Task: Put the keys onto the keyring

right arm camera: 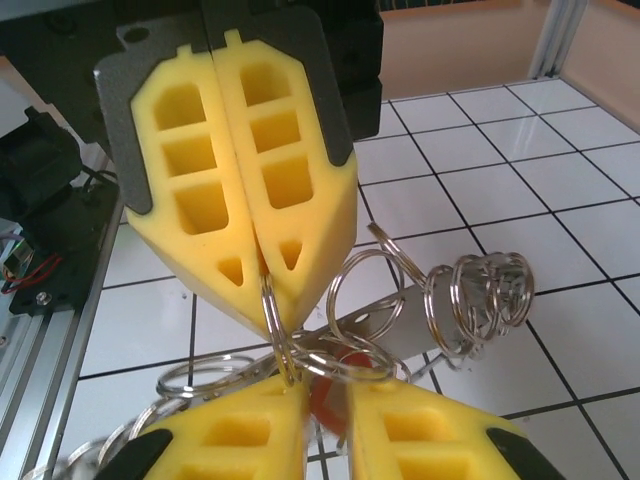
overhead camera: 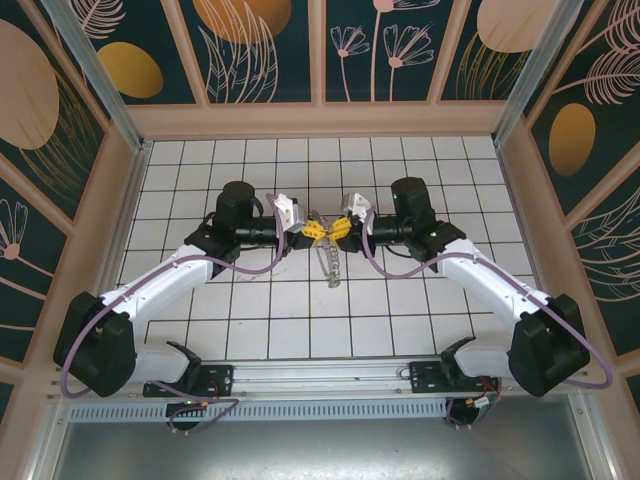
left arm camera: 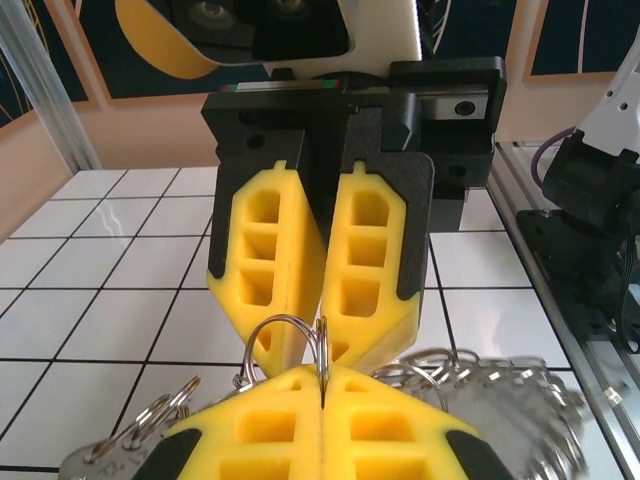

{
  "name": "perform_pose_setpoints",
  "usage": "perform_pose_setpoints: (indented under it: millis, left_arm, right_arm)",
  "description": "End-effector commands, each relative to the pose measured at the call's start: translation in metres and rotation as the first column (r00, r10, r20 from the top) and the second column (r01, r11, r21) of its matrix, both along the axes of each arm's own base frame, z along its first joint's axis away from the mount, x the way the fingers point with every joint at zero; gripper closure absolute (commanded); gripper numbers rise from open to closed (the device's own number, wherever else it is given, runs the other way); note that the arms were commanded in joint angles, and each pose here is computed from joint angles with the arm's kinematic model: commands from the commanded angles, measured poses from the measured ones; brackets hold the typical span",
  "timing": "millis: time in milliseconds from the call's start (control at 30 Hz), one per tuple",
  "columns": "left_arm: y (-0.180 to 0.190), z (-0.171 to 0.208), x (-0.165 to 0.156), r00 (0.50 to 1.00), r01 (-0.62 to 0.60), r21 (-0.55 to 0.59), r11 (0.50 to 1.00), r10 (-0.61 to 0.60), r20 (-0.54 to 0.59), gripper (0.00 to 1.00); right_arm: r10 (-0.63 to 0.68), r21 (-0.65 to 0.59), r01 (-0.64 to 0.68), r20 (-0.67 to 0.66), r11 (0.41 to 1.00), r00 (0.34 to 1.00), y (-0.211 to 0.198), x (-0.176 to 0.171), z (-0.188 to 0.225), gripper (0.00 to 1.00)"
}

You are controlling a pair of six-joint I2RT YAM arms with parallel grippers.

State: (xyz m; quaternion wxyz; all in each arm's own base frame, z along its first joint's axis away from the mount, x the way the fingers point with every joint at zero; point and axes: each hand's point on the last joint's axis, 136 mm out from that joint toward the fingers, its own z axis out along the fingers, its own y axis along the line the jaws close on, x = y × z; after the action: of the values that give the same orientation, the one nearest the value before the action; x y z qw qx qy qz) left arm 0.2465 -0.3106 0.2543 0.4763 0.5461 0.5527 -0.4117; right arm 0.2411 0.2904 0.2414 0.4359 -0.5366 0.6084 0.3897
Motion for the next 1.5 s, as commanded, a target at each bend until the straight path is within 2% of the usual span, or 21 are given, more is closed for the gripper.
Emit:
perform_pose_setpoints:
  millis: [0, 400, 633, 867, 1333, 1467]
  left_arm:
    - [-0.001, 0.018, -0.006, 0.998, 0.026, -0.045, 0.999, -0.024, 0.051, 1.00]
    - [-0.002, 0.018, -0.005, 0.998, 0.028, -0.044, 0.999, -0.026, 0.053, 1.00]
    - [-0.001, 0.018, -0.006, 0.999, 0.029, -0.045, 0.999, -0.026, 0.047, 1.00]
    - [-0.002, 0.015, -0.003, 0.999, 0.019, -0.049, 0.999, -0.017, 0.043, 1.00]
    - [0.001, 0.008, 0.000, 0.999, -0.010, 0.001, 1.000, 0.010, 0.044, 1.00]
    - [0.002, -0.001, 0.001, 1.000, -0.007, 0.049, 0.999, 0.006, 0.029, 1.00]
  right_arm:
    - [0.002, 0.039, -0.004, 0.052, 0.999, 0.999, -0.003, -0.005, 0.015, 0.80]
    - [0.017, 0.056, -0.020, 0.057, 0.998, 0.998, 0.000, -0.008, 0.022, 0.80]
    - [0.028, 0.059, -0.031, 0.046, 0.998, 0.999, 0.005, -0.006, 0.020, 0.87]
    - [0.022, 0.063, -0.023, 0.026, 0.998, 0.999, 0.007, -0.004, 0.020, 1.00]
    - [-0.010, 0.037, 0.009, 0.031, 0.999, 0.999, 0.003, -0.001, 0.019, 1.00]
    - [-0.019, 0.017, 0.019, 0.032, 1.000, 0.999, 0.003, 0.000, 0.018, 1.00]
